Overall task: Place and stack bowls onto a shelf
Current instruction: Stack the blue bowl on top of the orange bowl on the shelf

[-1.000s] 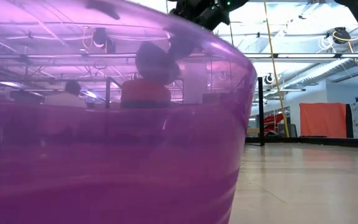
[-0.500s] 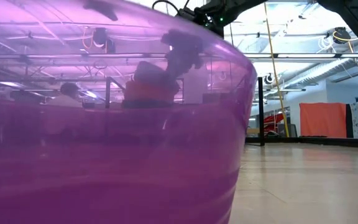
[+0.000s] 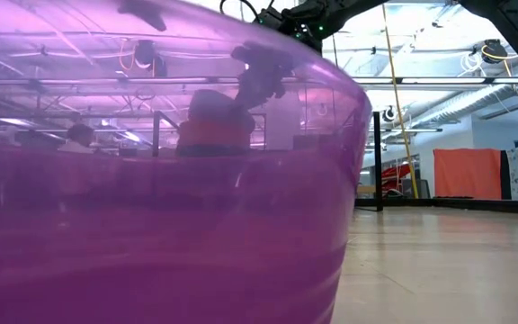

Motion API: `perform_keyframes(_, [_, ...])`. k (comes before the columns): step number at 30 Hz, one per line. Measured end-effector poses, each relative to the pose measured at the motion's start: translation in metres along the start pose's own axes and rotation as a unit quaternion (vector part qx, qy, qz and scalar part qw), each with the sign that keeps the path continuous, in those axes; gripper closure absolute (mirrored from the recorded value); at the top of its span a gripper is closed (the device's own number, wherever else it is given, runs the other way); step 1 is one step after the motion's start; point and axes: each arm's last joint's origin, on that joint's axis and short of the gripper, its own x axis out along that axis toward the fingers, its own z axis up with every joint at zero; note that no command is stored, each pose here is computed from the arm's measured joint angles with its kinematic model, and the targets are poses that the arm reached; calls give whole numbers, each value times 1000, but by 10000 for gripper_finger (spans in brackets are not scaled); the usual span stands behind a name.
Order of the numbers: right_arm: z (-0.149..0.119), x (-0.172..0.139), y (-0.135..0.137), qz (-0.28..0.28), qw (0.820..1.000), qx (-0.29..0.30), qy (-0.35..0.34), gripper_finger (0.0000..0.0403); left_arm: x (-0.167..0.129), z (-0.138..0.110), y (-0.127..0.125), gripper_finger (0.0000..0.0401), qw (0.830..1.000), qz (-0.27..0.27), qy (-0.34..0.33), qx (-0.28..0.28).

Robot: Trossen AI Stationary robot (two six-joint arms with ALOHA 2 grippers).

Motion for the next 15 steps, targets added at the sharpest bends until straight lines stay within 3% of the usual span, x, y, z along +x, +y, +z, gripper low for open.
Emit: perform_keyframes(15, [5, -2, 2, -5, 1000, -20, -9, 273, 0, 0, 0, 350, 1000, 0, 0, -3])
